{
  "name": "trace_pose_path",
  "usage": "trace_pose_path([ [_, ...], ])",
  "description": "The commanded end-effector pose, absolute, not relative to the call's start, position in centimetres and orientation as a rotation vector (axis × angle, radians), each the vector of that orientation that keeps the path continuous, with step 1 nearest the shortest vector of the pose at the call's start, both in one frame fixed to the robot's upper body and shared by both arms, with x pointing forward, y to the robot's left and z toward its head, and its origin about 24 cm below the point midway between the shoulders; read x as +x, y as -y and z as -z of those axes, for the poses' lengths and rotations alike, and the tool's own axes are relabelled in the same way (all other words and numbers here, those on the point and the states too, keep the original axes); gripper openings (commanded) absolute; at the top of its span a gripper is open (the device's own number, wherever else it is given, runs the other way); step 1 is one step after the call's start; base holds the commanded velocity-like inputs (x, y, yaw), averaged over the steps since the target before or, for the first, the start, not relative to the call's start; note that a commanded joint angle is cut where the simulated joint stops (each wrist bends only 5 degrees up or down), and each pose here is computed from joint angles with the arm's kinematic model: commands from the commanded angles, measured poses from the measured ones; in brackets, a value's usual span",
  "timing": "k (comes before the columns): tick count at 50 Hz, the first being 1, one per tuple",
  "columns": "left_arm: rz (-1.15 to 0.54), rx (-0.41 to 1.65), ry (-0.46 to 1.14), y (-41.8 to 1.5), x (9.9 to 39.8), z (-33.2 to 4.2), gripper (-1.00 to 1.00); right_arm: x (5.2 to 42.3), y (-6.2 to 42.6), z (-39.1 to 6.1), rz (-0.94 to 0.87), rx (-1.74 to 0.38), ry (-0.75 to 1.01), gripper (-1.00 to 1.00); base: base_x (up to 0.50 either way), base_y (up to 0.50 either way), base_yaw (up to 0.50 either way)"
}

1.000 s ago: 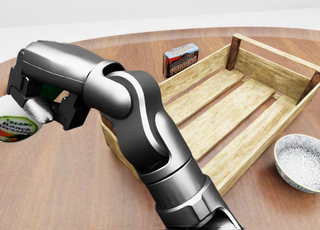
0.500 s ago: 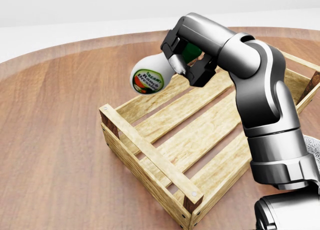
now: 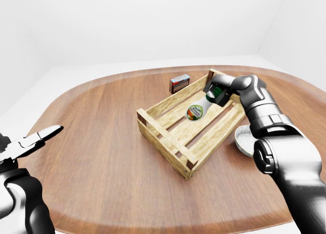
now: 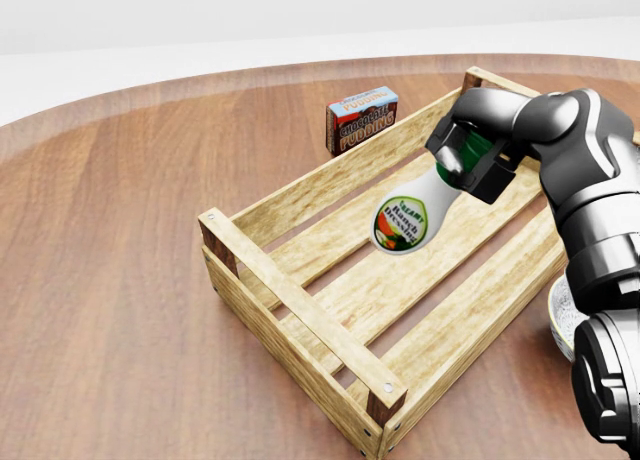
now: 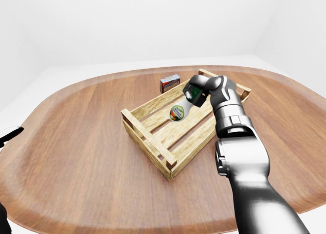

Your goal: Pick up the salad dressing and put it in the tray.

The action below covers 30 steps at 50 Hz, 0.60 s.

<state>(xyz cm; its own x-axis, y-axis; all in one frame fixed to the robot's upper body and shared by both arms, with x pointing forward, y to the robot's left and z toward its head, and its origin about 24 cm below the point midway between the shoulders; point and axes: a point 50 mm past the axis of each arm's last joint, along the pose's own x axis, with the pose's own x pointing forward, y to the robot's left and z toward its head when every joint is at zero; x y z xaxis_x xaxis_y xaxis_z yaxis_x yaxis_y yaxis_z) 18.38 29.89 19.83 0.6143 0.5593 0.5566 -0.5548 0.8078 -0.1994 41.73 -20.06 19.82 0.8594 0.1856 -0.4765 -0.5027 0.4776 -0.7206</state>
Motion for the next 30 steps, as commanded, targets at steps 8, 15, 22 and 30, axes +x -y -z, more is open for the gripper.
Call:
trace_pose_path([
  [8,-0.640,-0.013,0.641,-29.9,18.5,-19.8,1.00,41.7,17.6,-15.7,-0.517,-1.147,-0.588,-1.00,0.00,0.00,0.00],
  [15,-0.644,-0.014,0.644,-30.0,18.4,-19.8,1.00,41.9,16.2,-15.2,-0.464,-1.280,-0.543,-1.00,0.00,0.00,0.00],
  [22,-0.646,-0.018,0.654,-30.1,18.2,-20.0,1.00,41.8,14.9,-13.8,-0.464,-1.327,-0.522,-1.00,0.00,0.00,0.00],
  [30,-0.643,-0.016,0.667,-29.9,18.0,-20.2,1.00,41.3,14.2,-11.8,-0.470,-1.317,-0.515,-1.00,0.00,0.00,0.00],
])
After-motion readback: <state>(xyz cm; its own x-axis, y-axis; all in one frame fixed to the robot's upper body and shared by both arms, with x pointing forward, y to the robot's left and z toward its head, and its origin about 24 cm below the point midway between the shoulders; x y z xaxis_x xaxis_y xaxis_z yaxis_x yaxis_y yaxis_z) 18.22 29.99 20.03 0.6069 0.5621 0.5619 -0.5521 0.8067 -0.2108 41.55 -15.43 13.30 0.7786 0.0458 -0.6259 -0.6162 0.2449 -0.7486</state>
